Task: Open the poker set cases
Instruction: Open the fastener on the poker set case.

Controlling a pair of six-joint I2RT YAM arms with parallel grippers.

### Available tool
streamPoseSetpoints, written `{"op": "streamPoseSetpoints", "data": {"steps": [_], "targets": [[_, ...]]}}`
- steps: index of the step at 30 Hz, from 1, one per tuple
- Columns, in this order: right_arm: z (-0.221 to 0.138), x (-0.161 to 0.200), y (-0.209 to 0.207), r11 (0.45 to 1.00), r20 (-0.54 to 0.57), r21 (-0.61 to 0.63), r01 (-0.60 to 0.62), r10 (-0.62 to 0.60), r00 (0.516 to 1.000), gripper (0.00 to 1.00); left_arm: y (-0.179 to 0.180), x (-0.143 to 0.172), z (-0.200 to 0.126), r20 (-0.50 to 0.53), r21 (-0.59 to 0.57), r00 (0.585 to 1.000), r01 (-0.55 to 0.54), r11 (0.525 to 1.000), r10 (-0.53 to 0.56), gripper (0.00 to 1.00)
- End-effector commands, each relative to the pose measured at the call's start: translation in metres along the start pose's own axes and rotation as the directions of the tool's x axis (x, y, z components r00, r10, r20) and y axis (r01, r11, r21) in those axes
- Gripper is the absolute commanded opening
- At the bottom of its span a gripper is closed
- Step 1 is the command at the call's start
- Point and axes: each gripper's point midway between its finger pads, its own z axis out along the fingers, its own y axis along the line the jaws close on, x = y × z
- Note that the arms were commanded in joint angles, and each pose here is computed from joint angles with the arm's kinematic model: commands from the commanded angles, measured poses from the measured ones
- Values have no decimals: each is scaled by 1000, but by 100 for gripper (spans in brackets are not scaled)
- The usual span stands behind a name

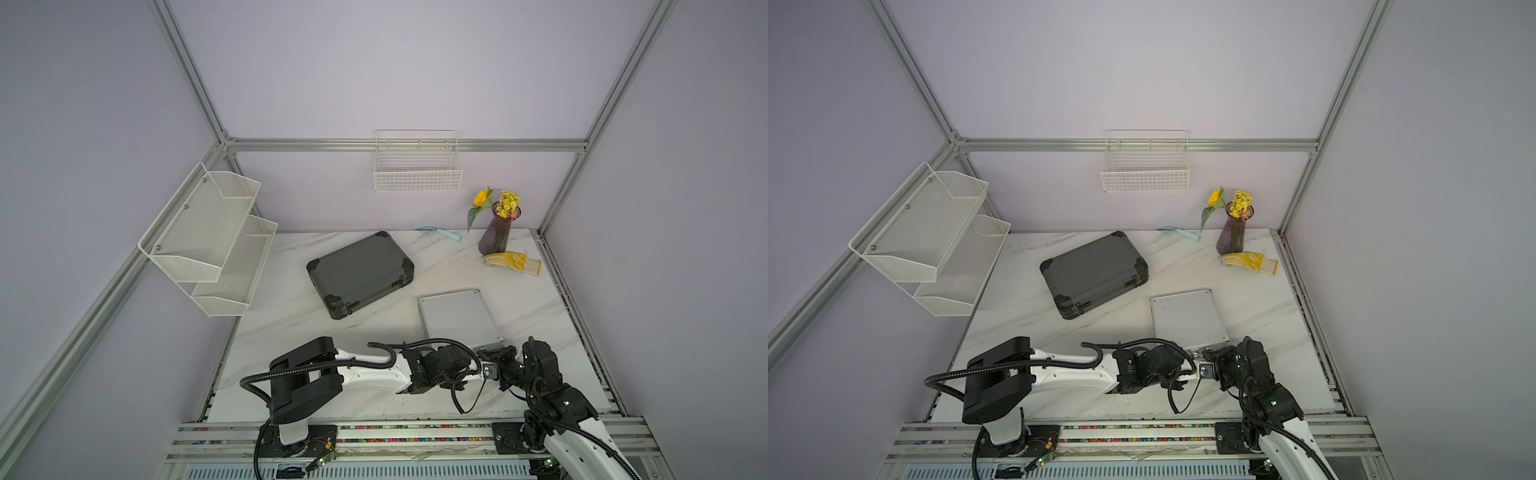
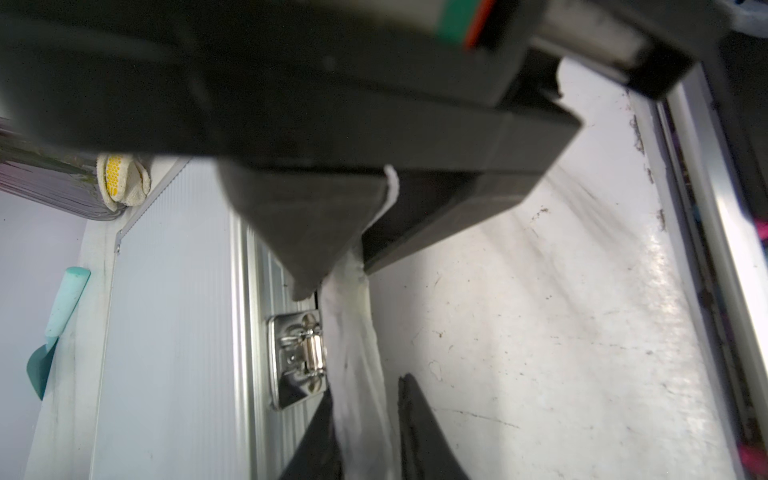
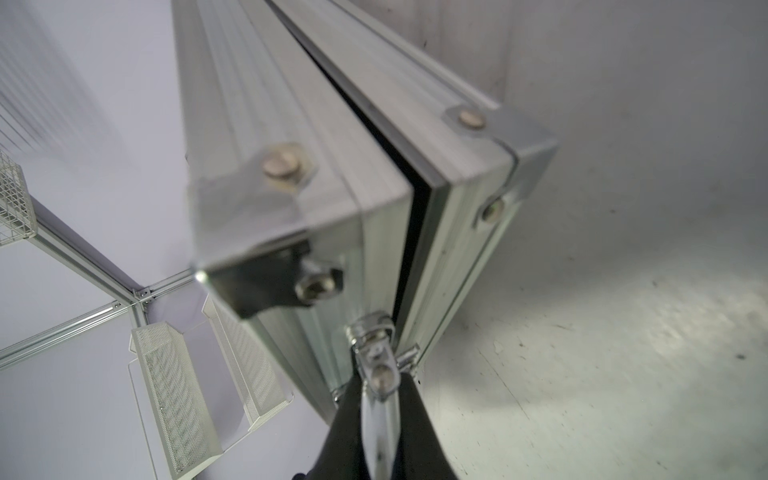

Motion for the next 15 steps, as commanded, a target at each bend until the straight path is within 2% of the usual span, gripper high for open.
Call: {"op": "streamPoseSetpoints", "data": {"steps": [1, 5, 15], "targets": [[-14, 1, 44, 989, 19, -149, 4, -1, 1000, 0, 11, 2, 3, -34, -39, 999, -4, 999, 3, 36], [-13, 0, 41, 990, 18, -142, 2, 0, 1000, 0, 25, -15, -13, 53, -92, 998, 46, 995, -41, 52], [-11, -1, 33, 992, 22, -126, 1, 1, 1000, 0, 42, -41, -49, 202, -122, 974, 126, 984, -100, 56]]}}
